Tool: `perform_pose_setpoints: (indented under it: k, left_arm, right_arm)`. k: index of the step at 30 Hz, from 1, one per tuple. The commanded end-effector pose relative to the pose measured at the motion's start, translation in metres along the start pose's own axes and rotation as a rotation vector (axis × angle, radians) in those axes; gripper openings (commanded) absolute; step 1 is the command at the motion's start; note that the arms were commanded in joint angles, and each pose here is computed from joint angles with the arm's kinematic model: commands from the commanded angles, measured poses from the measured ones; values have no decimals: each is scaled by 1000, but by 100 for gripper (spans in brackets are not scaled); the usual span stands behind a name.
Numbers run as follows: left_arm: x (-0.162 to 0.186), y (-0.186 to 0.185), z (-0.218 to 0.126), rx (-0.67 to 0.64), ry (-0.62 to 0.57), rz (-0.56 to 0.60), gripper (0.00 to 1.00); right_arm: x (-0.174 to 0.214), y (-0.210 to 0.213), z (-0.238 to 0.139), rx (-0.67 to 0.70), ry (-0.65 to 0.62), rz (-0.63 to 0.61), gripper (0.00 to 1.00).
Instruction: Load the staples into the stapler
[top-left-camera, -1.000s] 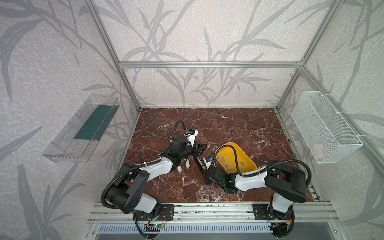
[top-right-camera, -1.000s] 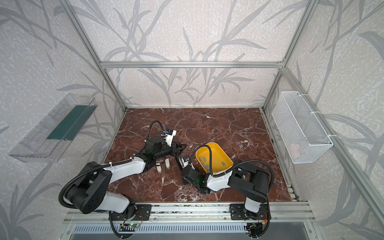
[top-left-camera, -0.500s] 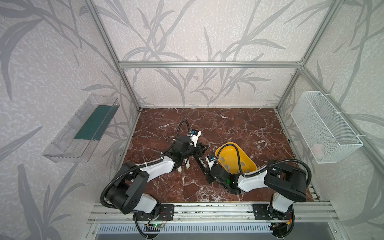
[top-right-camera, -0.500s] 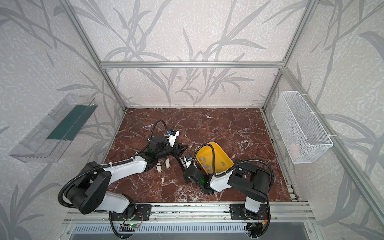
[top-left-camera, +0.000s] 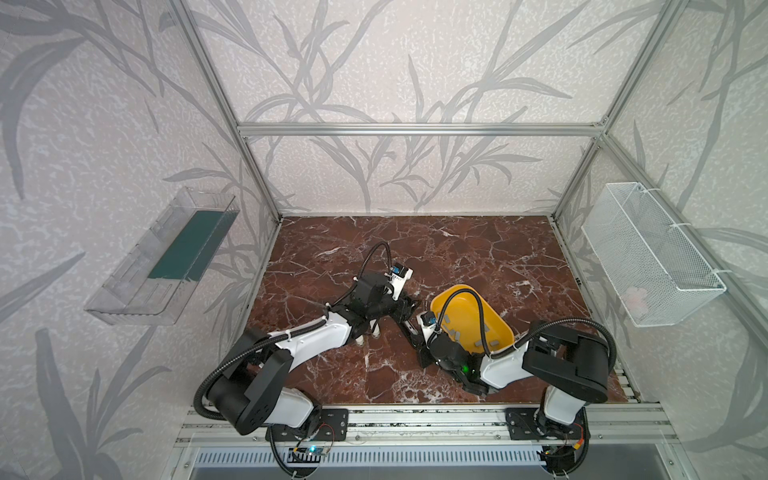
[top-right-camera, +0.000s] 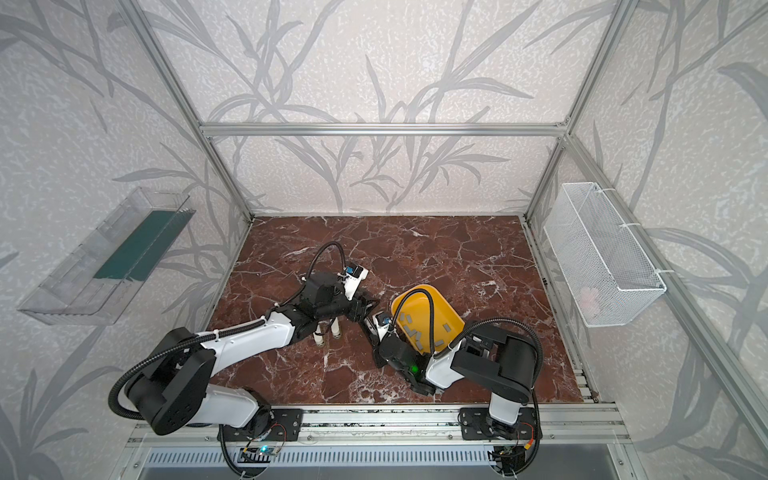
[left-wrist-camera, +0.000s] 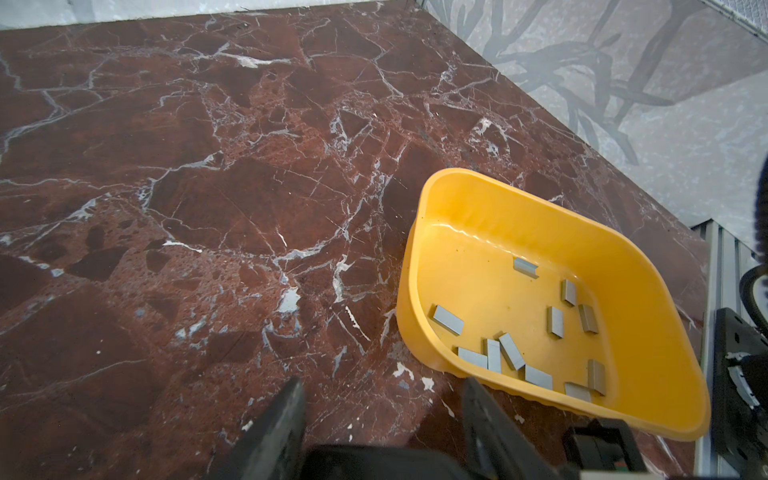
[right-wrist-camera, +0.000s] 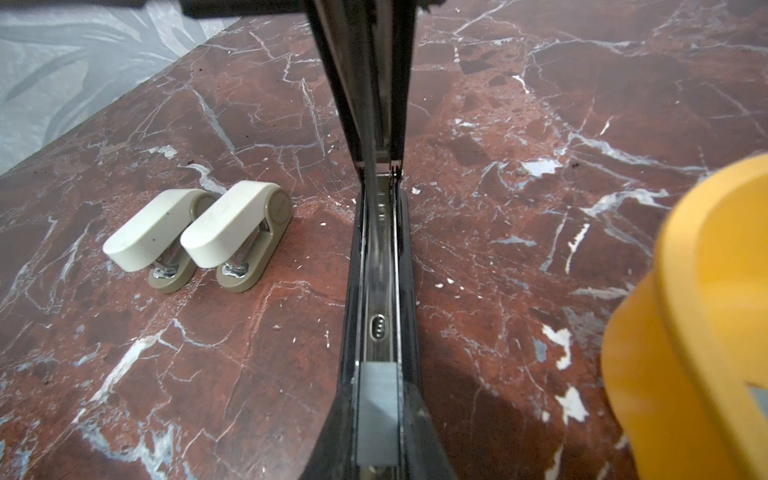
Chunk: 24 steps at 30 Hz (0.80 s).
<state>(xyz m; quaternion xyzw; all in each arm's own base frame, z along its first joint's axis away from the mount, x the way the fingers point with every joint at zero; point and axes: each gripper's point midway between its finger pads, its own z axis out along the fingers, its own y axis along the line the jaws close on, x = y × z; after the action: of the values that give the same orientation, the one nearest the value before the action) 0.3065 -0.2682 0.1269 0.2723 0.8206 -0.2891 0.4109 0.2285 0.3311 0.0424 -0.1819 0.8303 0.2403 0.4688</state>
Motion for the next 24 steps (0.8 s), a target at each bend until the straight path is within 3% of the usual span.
perform_pose_setpoints:
  k: [1,13,22,24]
  left_arm:
    - [-8,-6,-4,-16,-5,87,64]
    - [-9,-13,-6,-11,-16,117,67]
    - [-16,-21,-21,9,-96,149,89]
    - [-17,-22,-22,11,-101,151,90]
  right_arm:
    - [-19,-11,-3,48,-82,54,7]
    - [-17,-12,-1,50,-75,59,7]
    - [-17,-12,-3,48,-76,59,7]
    - [-16,-12,-3,47,-72,58,7]
